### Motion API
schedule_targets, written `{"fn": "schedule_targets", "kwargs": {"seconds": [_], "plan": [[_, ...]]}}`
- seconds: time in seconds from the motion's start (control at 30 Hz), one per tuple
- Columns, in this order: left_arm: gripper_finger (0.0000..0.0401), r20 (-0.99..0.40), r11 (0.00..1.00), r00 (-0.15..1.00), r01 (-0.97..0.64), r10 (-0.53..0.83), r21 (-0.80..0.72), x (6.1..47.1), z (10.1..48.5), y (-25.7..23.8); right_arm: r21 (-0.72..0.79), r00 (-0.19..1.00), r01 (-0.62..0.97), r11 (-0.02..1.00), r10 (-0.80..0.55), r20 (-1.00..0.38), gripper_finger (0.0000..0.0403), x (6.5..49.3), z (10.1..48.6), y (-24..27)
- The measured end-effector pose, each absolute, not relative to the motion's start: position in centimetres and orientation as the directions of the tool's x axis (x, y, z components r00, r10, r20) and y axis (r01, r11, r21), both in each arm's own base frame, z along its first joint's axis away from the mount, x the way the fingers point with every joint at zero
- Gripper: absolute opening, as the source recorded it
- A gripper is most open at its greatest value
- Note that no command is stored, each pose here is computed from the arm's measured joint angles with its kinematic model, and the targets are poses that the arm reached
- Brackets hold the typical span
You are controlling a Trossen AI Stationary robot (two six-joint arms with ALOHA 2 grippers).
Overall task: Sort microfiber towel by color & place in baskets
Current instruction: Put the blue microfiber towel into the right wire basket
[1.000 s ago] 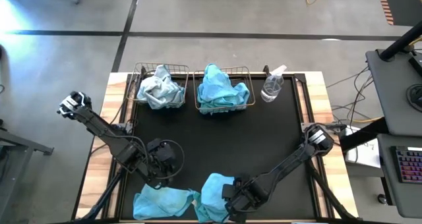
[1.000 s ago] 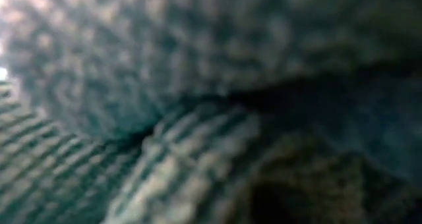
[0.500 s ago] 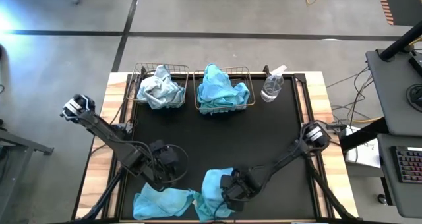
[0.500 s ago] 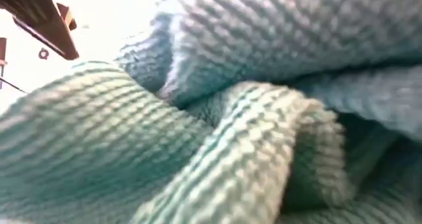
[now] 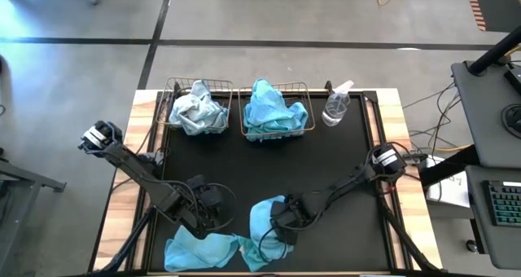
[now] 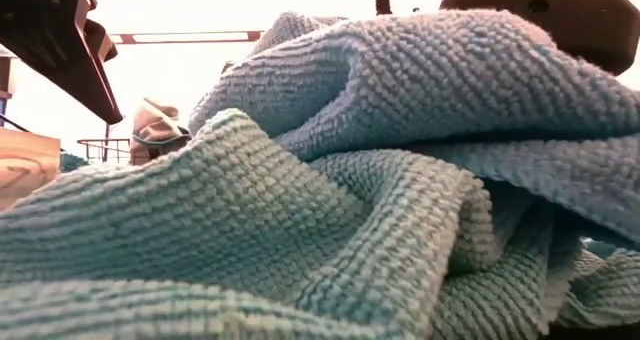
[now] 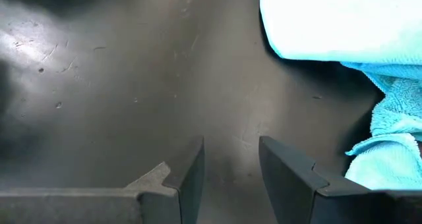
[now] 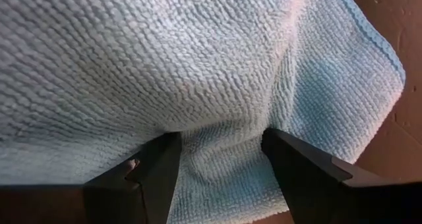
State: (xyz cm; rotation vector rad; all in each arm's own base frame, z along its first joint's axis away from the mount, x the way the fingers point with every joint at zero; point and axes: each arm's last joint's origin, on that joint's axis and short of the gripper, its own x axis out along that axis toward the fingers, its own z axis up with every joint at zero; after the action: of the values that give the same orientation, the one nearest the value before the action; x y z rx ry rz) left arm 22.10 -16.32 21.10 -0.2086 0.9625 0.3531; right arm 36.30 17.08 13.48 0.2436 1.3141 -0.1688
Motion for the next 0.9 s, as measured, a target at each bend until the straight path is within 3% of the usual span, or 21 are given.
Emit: {"fn": "schedule_targets", "kwargs": {"seconds": [0.2, 0.5, 0.7, 0.9], "plan": [[0.013, -0.829, 0.923, 0.522, -0.384, 0.199, -0.021, 22.1, 21.1, -16.3, 0.09, 0.259, 0.243, 0.966, 0.025, -0.966, 0.0191, 36.5, 13.5, 17.2], [0.013, -0.829, 0.922, 0.524, -0.386, 0.198, -0.024, 22.1, 21.1, -16.3, 0.096, 0.277, 0.205, 0.974, 0.036, -0.96, 0.0026, 36.7, 13.6, 17.3], [0.013, -0.829, 0.922, 0.524, -0.386, 0.197, -0.025, 22.1, 21.1, -16.4, 0.121, 0.293, 0.19, 0.974, 0.061, -0.954, 0.0013, 36.1, 15.7, 17.0], [0.013, -0.827, 0.922, 0.528, -0.386, 0.194, -0.03, 22.2, 21.2, -16.4, 0.18, 0.474, 0.183, 0.967, 0.074, -0.877, 0.0013, 35.2, 21.8, 16.4]]}}
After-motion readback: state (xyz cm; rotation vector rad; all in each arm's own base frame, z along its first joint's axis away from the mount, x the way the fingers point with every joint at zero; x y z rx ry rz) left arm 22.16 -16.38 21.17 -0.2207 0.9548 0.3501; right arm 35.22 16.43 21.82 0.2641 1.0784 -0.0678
